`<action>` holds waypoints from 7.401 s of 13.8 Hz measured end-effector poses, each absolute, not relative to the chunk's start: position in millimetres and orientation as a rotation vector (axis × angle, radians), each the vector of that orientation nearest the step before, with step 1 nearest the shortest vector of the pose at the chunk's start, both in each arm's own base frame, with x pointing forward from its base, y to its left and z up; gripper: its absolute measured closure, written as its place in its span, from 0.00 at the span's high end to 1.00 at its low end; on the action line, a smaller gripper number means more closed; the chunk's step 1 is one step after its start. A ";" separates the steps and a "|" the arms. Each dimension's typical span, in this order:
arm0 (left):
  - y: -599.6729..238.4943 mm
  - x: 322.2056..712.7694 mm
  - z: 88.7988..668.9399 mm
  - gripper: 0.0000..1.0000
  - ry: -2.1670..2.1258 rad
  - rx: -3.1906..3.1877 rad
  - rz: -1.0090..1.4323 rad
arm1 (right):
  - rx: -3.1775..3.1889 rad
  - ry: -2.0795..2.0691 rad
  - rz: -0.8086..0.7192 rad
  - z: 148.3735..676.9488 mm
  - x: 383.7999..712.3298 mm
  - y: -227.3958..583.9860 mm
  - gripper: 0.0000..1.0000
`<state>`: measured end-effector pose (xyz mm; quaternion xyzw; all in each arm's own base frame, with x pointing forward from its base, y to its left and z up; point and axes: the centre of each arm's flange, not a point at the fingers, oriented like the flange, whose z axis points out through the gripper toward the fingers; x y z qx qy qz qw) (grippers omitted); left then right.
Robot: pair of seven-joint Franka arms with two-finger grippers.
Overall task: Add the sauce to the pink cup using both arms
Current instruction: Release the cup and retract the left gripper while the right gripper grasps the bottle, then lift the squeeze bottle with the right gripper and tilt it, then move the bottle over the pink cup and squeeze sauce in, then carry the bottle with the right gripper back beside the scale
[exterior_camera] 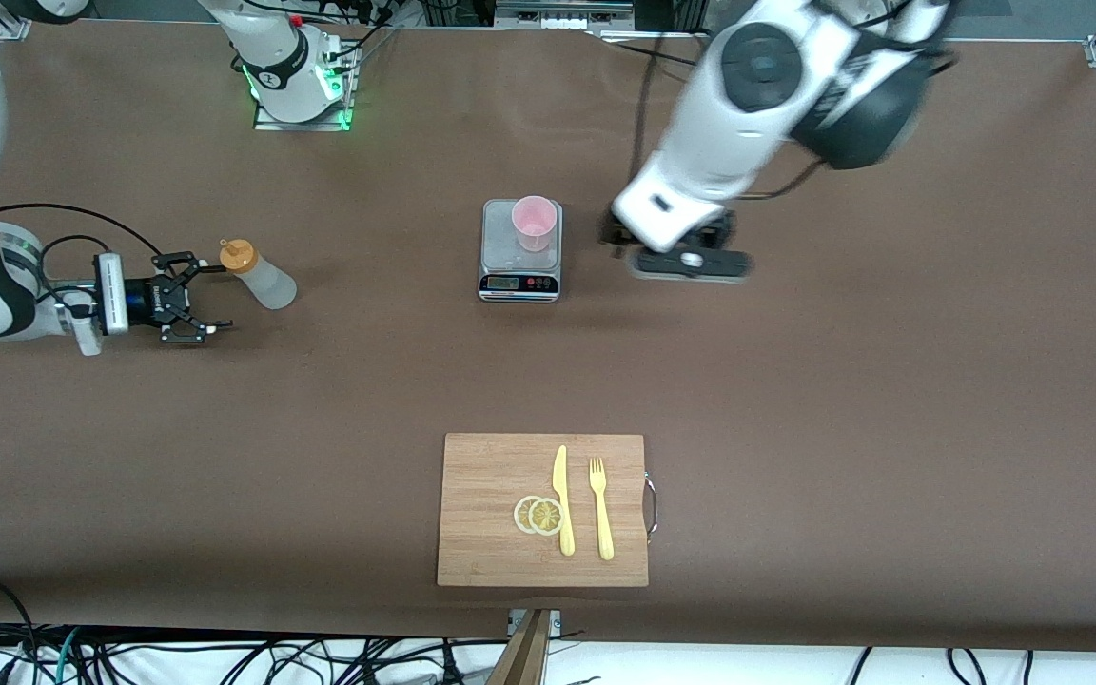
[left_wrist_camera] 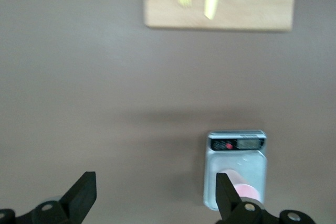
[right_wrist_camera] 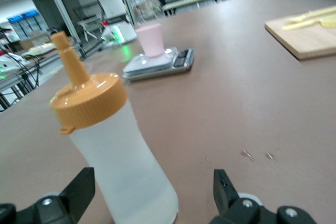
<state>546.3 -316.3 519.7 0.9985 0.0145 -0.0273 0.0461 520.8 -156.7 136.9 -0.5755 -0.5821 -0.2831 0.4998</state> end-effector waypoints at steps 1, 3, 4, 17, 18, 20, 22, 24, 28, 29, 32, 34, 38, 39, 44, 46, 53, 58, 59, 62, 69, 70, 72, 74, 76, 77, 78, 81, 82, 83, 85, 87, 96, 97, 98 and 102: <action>-273.4 558.9 535.3 1.00 0.036 3.059 -0.079 | -1.356 -1.392 -0.718 127.2 517.2 -152.6 1.00; -195.1 572.3 558.6 1.00 0.021 3.071 -0.091 | -1.293 -1.360 -0.762 108.8 509.9 -144.4 1.00; -165.4 573.8 567.5 1.00 0.020 3.073 -0.101 | -1.268 -1.357 -0.774 100.7 507.3 -140.2 1.00; -5.6 563.7 591.7 1.00 -0.051 3.113 -0.225 | -1.073 -1.384 -0.694 78.7 498.5 -89.1 1.00; -8.6 563.8 590.5 1.00 -0.059 3.112 -0.231 | -1.066 -1.387 -0.688 78.3 499.2 -84.7 1.00; -11.1 564.1 588.8 1.00 -0.066 3.112 -0.239 | -1.055 -1.398 -0.683 79.6 502.8 -79.0 0.94; -11.4 564.1 588.6 1.00 -0.067 3.112 -0.239 | -1.052 -1.409 -0.680 82.2 507.9 -76.5 0.70; -14.4 565.0 590.2 1.00 -0.075 3.112 -0.233 | -1.051 -1.410 -0.678 83.6 509.8 -75.7 0.49; -18.1 569.7 591.0 1.00 -0.086 3.112 -0.225 | -1.083 -1.388 -0.632 87.8 517.3 -72.2 0.37; -18.1 570.4 590.4 1.00 -0.086 3.112 -0.226 | -1.104 -1.376 -0.600 91.8 523.9 -68.8 0.37; -18.1 571.3 589.6 1.00 -0.086 3.112 -0.227 | -1.167 -1.342 -0.486 117.3 552.3 -47.4 0.37; -18.2 571.3 589.9 1.00 -0.086 3.112 -0.226 | -1.219 -1.366 -0.372 149.4 572.6 -28.0 0.31; -18.1 571.3 590.1 1.00 -0.086 3.112 -0.226 | -1.385 -1.566 -0.042 233.6 601.5 34.1 0.31; -18.1 571.4 590.2 1.00 -0.086 3.112 -0.225 | -1.424 -1.628 0.041 253.2 603.4 57.7 0.31; -18.6 571.6 590.3 1.00 -0.087 3.112 -0.225 | -1.527 -1.879 0.418 295.6 588.1 180.2 0.31; -18.9 571.8 589.8 1.00 -0.088 3.112 -0.226 | -1.582 -1.937 0.547 298.1 575.6 220.5 0.31; -19.1 572.2 589.5 1.00 -0.089 3.112 -0.227 | -1.776 -2.094 0.844 299.7 518.4 336.1 0.31; -19.1 572.3 589.7 1.00 -0.088 3.112 -0.226 | -1.879 -2.166 0.939 299.3 485.1 382.7 0.31; -19.1 572.4 589.5 1.00 -0.088 3.112 -0.226 | -1.893 -2.186 0.954 299.3 478.9 390.4 0.31; -19.1 573.2 587.7 1.00 -0.088 3.111 -0.231 | -1.931 -2.236 0.993 297.3 464.6 406.9 0.31; -19.1 575.0 588.6 1.00 -0.089 3.112 -0.226 | -1.978 -2.301 1.055 295.5 444.9 430.5 0.31; -19.2 575.2 588.6 1.00 -0.089 3.112 -0.226 | -1.983 -2.308 1.063 297.1 443.0 435.3 0.31; -19.2 575.8 588.9 1.00 -0.089 3.112 -0.224 | -1.991 -2.313 1.063 297.4 442.7 442.1 0.31; -19.2 576.4 589.7 1.00 -0.089 3.112 -0.221 | -2.003 -2.305 1.067 294.5 444.2 443.1 0.31; -19.2 576.6 589.8 1.00 -0.089 3.112 -0.220 | -2.005 -2.300 1.067 293.9 446.2 441.4 0.31; -19.2 576.6 589.8 1.00 -0.089 3.112 -0.220 | -2.003 -2.290 1.059 294.2 450.2 438.1 0.31; -19.2 576.6 589.8 1.00 -0.089 3.112 -0.220 | -1.990 -2.266 1.030 294.9 456.2 434.4 0.31; -19.2 576.7 589.7 1.00 -0.089 3.112 -0.220 | -1.933 -2.185 0.899 300.4 483.8 415.4 0.31; -19.2 576.7 589.7 1.00 -0.089 3.112 -0.220 | -1.914 -2.169 0.856 304.1 493.0 408.3 0.31; -19.2 576.7 589.7 1.00 -0.089 3.112 -0.220 | -1.894 -2.158 0.810 307.5 501.8 401.1 0.31; -19.2 576.8 589.6 1.00 -0.089 3.112 -0.221 | -1.845 -2.130 0.689 310.1 525.8 378.8 0.31; -19.2 576.8 589.6 1.00 -0.089 3.112 -0.220 | -1.783 -2.070 0.527 306.0 554.9 343.3 0.31; -20.6 577.5 588.3 1.00 -0.093 3.112 -0.224 | -1.509 -1.692 -0.176 274.0 624.6 122.1 0.31; -20.9 577.8 587.7 1.00 -0.093 3.112 -0.226 | -1.468 -1.653 -0.243 263.6 621.2 97.8 0.31; -21.2 578.1 587.1 1.00 -0.094 3.111 -0.227 | -1.418 -1.613 -0.309 250.7 615.4 73.4 0.31; -21.7 578.7 586.5 1.00 -0.096 3.111 -0.228 | -1.253 -1.514 -0.515 190.2 581.8 -11.8 0.31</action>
